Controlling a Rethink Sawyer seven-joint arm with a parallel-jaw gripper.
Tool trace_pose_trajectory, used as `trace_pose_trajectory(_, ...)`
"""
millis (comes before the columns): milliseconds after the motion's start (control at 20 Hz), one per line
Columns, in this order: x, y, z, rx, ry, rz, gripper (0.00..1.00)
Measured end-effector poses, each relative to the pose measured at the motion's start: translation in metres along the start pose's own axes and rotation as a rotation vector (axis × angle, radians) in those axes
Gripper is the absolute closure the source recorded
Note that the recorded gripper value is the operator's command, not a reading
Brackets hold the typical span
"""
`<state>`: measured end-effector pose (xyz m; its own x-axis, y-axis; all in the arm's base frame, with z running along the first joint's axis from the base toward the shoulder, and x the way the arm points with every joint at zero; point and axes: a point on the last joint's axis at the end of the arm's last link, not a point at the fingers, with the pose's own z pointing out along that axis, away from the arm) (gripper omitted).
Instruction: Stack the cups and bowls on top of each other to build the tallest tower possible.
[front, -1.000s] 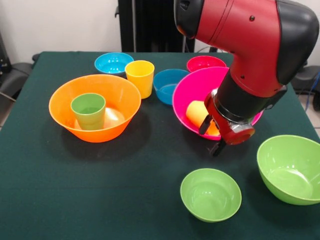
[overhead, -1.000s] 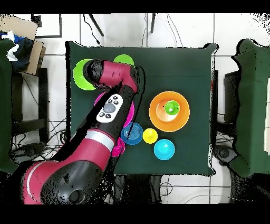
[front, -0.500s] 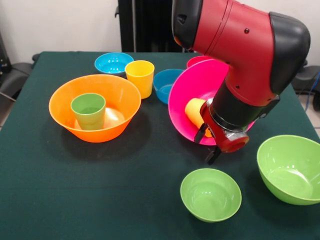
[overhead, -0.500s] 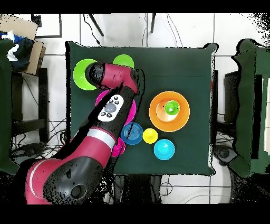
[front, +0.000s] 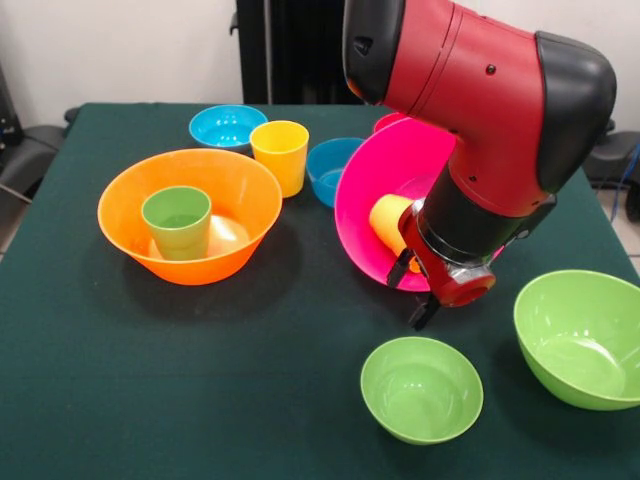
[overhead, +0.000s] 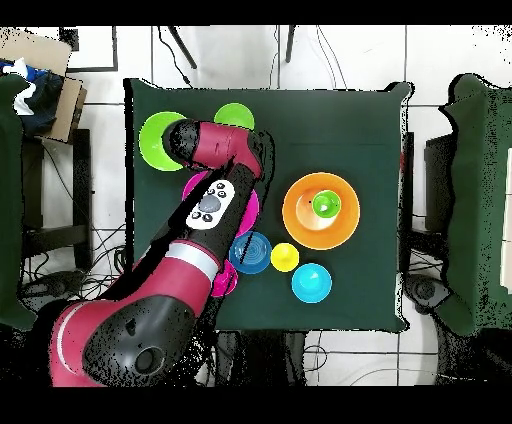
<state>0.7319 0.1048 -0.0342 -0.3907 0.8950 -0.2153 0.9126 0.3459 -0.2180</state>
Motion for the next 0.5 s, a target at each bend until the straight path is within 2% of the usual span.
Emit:
trace_pose_trajectory(250,-0.001,0.000,-0.001,-0.001,0.000,0.001,0.00)
trace_pose_trajectory(450,-0.006,-0.006,-0.014,0.007,0.010,0.016,0.00)
trace_pose_trajectory(500,-0.009,-0.009,-0.025,0.018,0.024,0.026,0.00)
